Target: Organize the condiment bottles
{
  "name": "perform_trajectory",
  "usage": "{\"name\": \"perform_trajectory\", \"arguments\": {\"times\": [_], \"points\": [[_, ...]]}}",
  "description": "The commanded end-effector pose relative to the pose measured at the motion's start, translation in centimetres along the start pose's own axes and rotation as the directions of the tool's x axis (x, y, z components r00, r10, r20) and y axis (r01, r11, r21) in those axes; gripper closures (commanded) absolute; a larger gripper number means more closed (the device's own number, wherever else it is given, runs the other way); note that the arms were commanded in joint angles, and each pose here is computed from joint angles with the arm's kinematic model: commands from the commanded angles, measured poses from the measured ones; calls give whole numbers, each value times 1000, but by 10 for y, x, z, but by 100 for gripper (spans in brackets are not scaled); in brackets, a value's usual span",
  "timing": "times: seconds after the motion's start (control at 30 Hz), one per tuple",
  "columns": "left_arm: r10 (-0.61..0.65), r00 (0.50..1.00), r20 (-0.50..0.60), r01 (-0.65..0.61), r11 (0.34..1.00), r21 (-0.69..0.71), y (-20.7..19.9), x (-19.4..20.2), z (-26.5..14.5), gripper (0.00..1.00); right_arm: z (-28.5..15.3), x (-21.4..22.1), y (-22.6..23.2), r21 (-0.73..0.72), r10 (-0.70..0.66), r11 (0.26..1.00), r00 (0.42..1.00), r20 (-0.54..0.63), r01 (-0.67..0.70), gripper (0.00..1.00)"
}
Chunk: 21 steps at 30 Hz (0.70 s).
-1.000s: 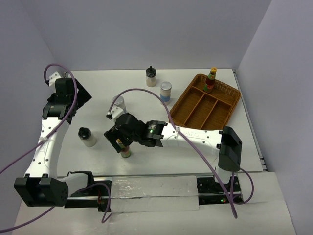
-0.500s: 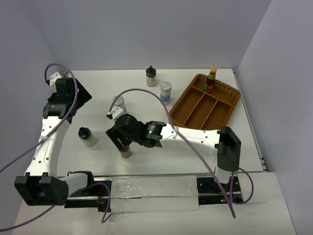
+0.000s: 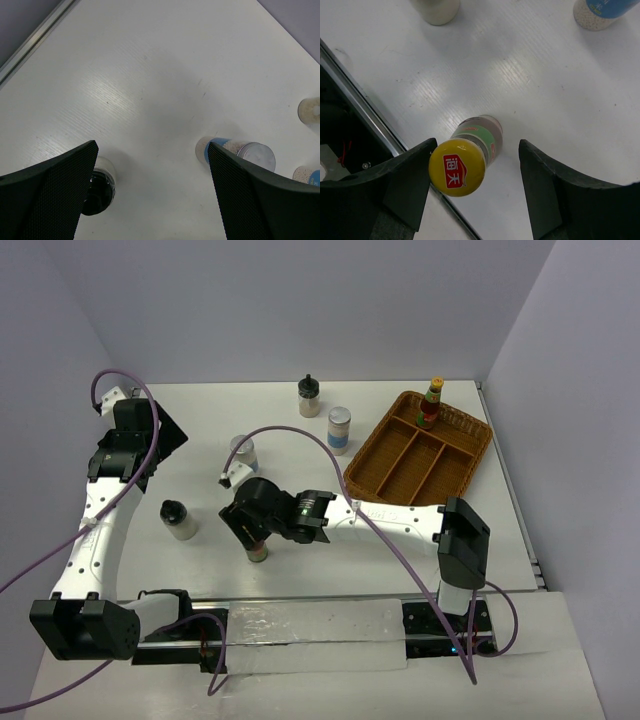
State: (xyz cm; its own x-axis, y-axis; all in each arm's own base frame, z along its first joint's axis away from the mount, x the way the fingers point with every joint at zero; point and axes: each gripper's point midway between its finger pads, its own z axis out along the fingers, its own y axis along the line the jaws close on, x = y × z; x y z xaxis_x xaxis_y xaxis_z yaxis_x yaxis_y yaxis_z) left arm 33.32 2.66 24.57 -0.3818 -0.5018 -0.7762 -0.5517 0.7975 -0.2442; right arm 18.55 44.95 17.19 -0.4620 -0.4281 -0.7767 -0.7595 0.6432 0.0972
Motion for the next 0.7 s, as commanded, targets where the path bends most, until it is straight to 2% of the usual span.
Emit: {"name": "perform_trajectory", "arguments": {"times": [0.0, 0.67], "points": [[-19, 998, 56, 17, 1000, 25, -4, -15, -5, 0, 7, -11, 5, -3, 3, 1000, 999, 33, -3, 27], [-22, 997, 68, 20, 999, 29, -4, -17, -6, 0, 14, -13, 7, 4, 4, 1000, 999, 37, -4, 31]]}}
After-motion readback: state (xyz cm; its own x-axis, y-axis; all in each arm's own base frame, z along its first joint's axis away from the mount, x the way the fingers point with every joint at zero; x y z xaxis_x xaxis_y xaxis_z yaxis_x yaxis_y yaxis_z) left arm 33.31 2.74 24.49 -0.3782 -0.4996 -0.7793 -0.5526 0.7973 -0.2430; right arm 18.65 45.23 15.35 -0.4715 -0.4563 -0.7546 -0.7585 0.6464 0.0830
